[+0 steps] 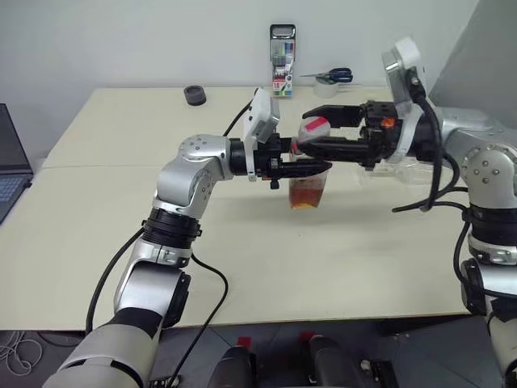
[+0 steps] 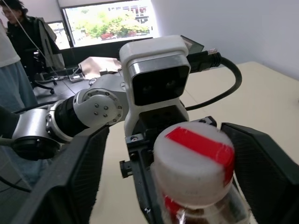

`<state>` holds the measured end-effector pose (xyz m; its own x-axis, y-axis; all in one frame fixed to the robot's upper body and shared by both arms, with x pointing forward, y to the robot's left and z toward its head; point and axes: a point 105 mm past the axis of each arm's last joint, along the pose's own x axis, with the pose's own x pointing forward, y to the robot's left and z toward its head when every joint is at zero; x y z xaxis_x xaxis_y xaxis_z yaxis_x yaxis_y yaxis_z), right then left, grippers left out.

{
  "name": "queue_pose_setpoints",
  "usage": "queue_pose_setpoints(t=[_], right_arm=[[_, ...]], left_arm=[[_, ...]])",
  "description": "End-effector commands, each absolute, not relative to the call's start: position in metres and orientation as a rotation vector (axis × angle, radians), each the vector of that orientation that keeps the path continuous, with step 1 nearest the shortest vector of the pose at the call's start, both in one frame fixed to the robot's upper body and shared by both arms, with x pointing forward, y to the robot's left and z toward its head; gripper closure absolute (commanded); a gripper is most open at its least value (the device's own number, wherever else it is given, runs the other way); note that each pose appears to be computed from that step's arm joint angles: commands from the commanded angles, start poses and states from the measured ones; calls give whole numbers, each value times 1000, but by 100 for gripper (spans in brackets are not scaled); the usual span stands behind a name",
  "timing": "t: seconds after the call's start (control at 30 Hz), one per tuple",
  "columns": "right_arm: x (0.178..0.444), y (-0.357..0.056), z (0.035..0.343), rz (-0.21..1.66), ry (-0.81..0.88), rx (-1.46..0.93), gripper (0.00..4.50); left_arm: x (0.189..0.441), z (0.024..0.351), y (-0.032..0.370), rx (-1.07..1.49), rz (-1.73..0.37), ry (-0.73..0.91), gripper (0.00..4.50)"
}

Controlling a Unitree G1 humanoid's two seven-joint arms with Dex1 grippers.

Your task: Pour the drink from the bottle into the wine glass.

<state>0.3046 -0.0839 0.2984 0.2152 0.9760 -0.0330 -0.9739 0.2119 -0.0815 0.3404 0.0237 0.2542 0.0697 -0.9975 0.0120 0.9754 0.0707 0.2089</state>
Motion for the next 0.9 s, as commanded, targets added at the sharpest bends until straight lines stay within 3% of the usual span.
queue_pose_setpoints(t=[0.03,0.17,0.27,0.37,0.9], right_arm=[[298,-104,306,1227,-89,-94,4],[290,-111,299,1048,-154,-86,4],[293,-106,307,825,-291,-100,4],[293,-95,315,716,-354,-69,4],[283,-61,297,868,-233,4,4]], left_arm=[[338,269,25,181,-1485,-222,260],[339,265,28,176,-1469,-214,260],[339,263,28,179,-1462,-212,260],[339,263,28,175,-1459,-211,260],[336,262,26,185,-1465,-213,260]])
